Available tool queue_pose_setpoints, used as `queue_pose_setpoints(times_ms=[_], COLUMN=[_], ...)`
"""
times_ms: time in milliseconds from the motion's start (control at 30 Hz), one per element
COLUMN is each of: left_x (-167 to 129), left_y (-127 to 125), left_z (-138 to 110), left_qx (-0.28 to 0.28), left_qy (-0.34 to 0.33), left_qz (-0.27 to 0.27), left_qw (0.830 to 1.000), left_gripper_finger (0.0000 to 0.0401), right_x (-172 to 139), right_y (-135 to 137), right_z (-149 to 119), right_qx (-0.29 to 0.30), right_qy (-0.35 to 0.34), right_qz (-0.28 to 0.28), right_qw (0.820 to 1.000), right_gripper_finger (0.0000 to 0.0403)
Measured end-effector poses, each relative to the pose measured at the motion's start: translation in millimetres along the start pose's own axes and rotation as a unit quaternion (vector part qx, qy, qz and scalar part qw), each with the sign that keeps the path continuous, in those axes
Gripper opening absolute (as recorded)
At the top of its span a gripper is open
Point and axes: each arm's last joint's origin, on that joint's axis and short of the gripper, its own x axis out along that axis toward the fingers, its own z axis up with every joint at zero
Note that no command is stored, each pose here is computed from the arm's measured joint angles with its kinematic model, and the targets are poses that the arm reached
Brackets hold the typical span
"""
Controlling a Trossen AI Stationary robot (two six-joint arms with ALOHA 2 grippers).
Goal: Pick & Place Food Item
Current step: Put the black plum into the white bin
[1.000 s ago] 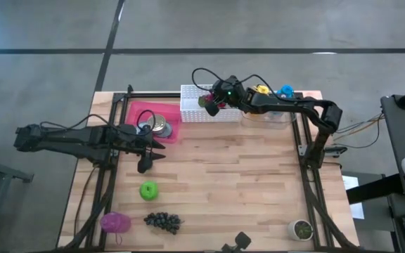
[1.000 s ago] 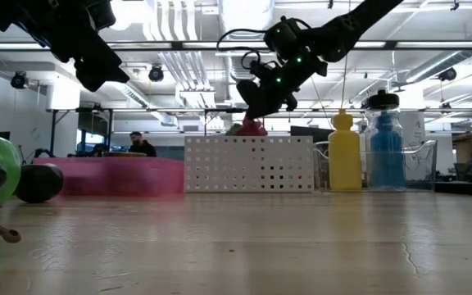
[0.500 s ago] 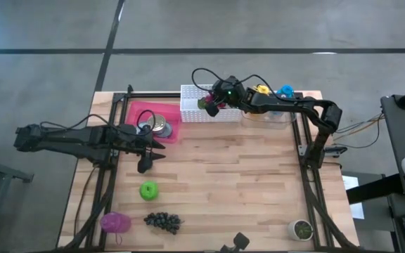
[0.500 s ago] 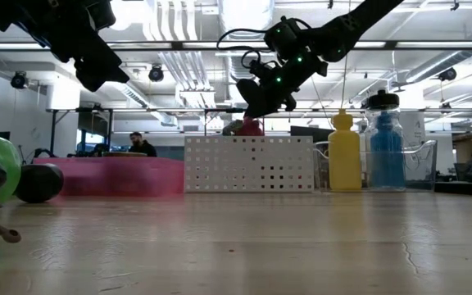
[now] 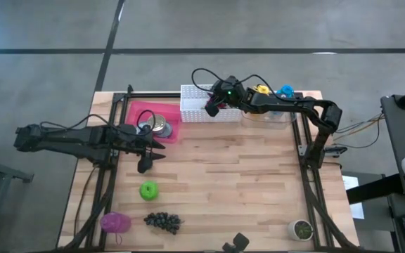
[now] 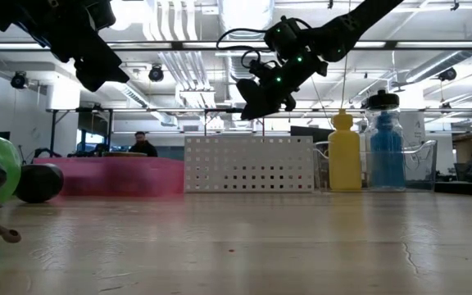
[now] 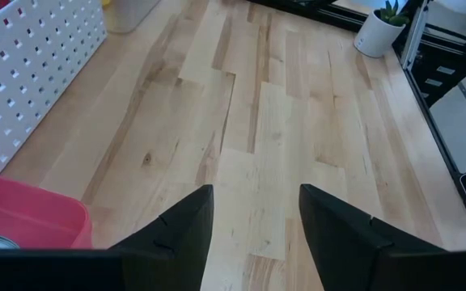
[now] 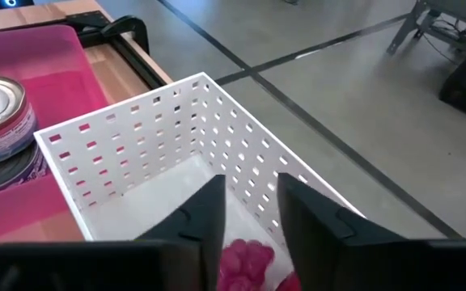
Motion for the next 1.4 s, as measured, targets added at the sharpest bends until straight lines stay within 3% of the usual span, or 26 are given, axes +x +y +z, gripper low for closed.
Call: queue_pose_setpoints(times_ms=[367, 700, 1000, 1233, 1400], left_x=[0, 1, 2, 0, -3], left_y=[0, 1, 0, -1, -3], left_z=[0, -2, 0, 5, 10], left_qx=[0.0, 0.0, 0.0, 0.023, 0.044], left_qy=[0.0, 0.002, -0.012, -0.025, -0.036], left_qz=[0.0, 0.0, -0.003, -0.005, -0.007], left_qw=[1.0, 1.0, 1.0, 0.999, 0.998], left_gripper_finger=[0.0195, 0.0192, 0.0195, 0.0187, 0.0187], right_x=[0, -30, -103, -157, -187], right_y=[1, 10, 51, 104, 138], right_z=[-1, 16, 38, 34, 25], right_qx=[-0.001, -0.009, -0.07, -0.119, -0.145], right_qy=[0.003, -0.014, -0.042, -0.063, -0.079], right_qz=[0.001, 0.024, 0.097, 0.181, 0.203], right_qw=[1.0, 1.0, 0.992, 0.974, 0.965], right_gripper_finger=[0.0196, 0.021, 0.0168, 0.0095, 0.0041])
